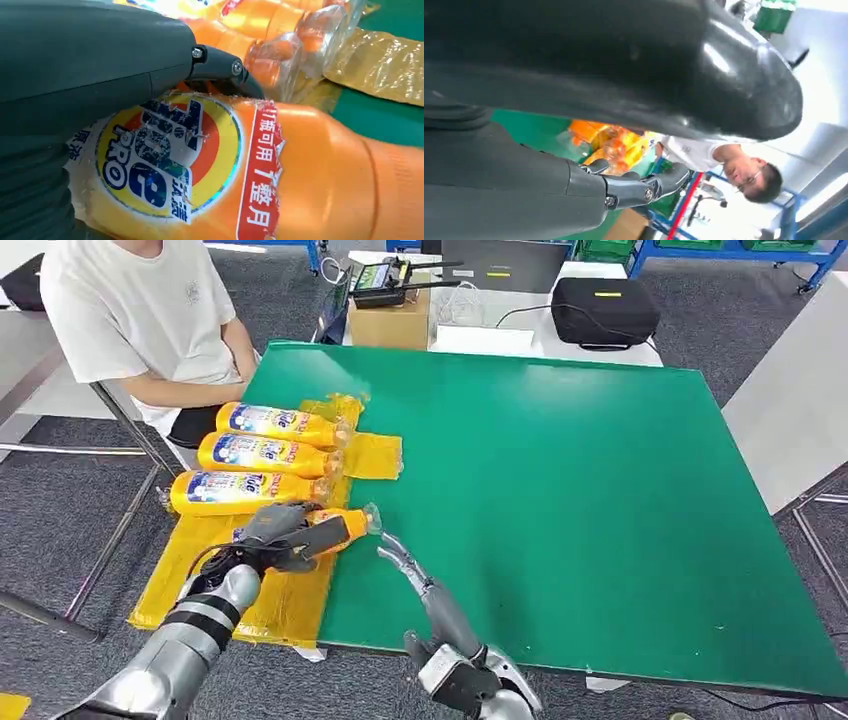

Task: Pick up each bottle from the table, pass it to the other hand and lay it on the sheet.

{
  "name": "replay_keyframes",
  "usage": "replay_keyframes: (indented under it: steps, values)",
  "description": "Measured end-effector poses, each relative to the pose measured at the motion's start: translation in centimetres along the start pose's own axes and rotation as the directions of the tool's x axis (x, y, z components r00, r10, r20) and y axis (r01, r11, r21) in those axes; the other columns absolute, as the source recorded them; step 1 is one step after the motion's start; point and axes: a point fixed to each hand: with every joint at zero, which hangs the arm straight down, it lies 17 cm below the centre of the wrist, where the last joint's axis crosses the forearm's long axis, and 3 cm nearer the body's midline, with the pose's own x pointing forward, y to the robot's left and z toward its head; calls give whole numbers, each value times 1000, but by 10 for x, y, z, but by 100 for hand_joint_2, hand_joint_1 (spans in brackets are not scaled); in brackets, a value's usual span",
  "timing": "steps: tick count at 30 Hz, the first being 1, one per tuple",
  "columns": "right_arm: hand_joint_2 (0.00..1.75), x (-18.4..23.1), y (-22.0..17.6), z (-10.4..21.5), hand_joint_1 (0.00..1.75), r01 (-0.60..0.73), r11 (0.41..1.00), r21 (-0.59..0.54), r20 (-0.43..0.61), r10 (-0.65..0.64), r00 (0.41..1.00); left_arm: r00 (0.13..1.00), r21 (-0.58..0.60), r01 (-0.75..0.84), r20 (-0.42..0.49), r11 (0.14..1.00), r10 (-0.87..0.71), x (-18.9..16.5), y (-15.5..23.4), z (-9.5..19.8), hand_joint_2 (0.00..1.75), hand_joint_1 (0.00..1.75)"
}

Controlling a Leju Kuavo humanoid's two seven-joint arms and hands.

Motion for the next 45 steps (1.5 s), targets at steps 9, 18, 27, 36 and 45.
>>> replay_keyframes:
  steps: [9,18,27,36,45]
  values:
    - [0,-5,-10,3,0,15,999,-35,-19,-15,1000,1000,-24,-25,-8,999,25,-5,2,-4,175,0]
    - [0,-30,-54,16,0,203,943,-265,-101,-236,966,625,-250,-692,260,677,736,62,-3,49,175,0]
    - [0,-50,-87,47,0,129,889,-440,-180,-229,957,258,-73,-903,695,423,672,132,89,166,0,0]
    - [0,-54,-93,53,0,56,874,-483,-216,-181,959,152,-14,-949,856,316,494,149,142,237,0,0]
    - [175,-48,-118,64,0,-1,814,-581,-200,-141,970,84,53,-994,929,94,359,125,176,280,175,0]
